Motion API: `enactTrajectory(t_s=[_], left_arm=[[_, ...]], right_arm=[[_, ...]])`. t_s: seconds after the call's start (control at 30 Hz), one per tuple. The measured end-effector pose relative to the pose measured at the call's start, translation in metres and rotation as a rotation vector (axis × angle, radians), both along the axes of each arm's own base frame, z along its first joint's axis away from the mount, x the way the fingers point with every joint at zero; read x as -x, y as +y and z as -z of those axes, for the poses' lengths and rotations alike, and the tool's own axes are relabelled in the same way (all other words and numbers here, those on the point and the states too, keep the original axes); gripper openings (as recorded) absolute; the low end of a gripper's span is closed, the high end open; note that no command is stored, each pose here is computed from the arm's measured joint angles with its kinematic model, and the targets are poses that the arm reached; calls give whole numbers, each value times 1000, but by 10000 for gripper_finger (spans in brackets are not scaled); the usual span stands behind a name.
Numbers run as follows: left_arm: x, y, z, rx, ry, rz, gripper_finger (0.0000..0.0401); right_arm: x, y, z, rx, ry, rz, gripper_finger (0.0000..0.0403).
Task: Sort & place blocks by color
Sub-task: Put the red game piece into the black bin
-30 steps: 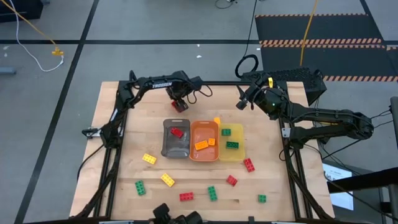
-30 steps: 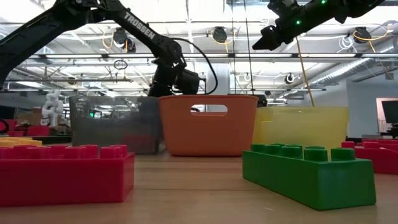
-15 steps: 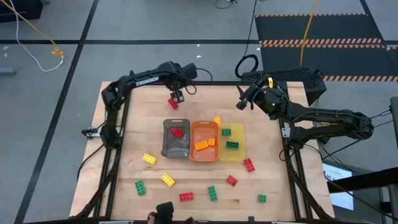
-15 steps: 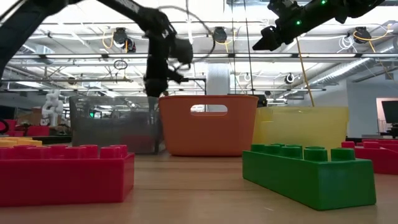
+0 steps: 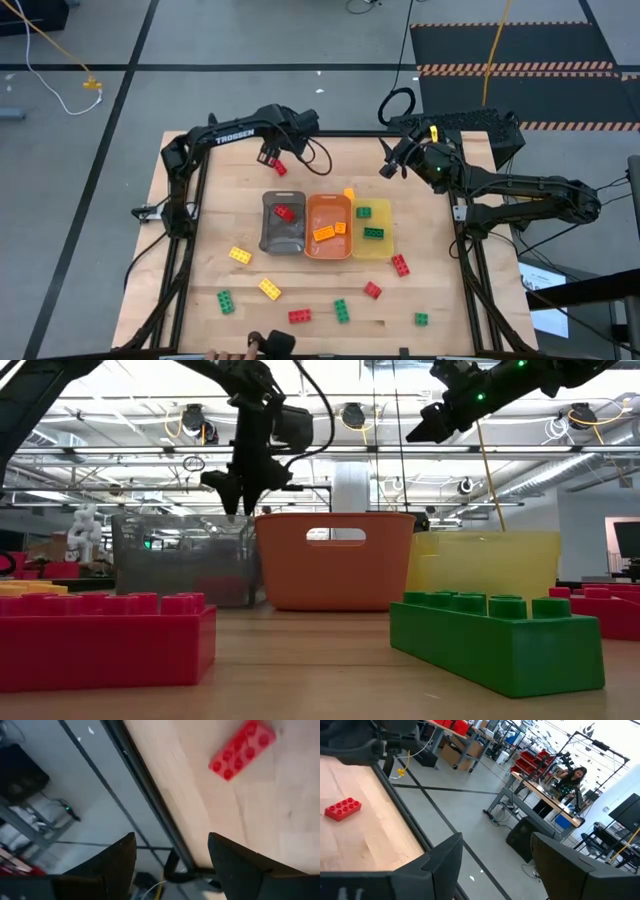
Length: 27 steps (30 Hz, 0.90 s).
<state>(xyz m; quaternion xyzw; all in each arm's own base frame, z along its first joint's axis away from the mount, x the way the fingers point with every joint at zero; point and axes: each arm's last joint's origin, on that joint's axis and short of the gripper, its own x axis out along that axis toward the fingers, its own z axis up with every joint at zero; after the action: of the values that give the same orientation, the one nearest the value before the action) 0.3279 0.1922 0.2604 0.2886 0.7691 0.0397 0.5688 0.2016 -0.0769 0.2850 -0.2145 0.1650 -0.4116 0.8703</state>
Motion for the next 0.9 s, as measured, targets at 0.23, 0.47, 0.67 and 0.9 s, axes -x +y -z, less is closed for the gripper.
enactTrajectory(t_s=[0.23,0.47,0.67,0.9], left_arm=[[13,4,25,275,-51,-26,236],[39,14,72,346,60,9,181],[32,15,74,299,18,56,152],[29,16,75,316,4,135,194]], right_arm=[[0,0,0,3,4,0,226],[0,0,1,-1,9,0,226],[0,0,1,0,9,0,226],[0,0,1,-3,10,0,226]])
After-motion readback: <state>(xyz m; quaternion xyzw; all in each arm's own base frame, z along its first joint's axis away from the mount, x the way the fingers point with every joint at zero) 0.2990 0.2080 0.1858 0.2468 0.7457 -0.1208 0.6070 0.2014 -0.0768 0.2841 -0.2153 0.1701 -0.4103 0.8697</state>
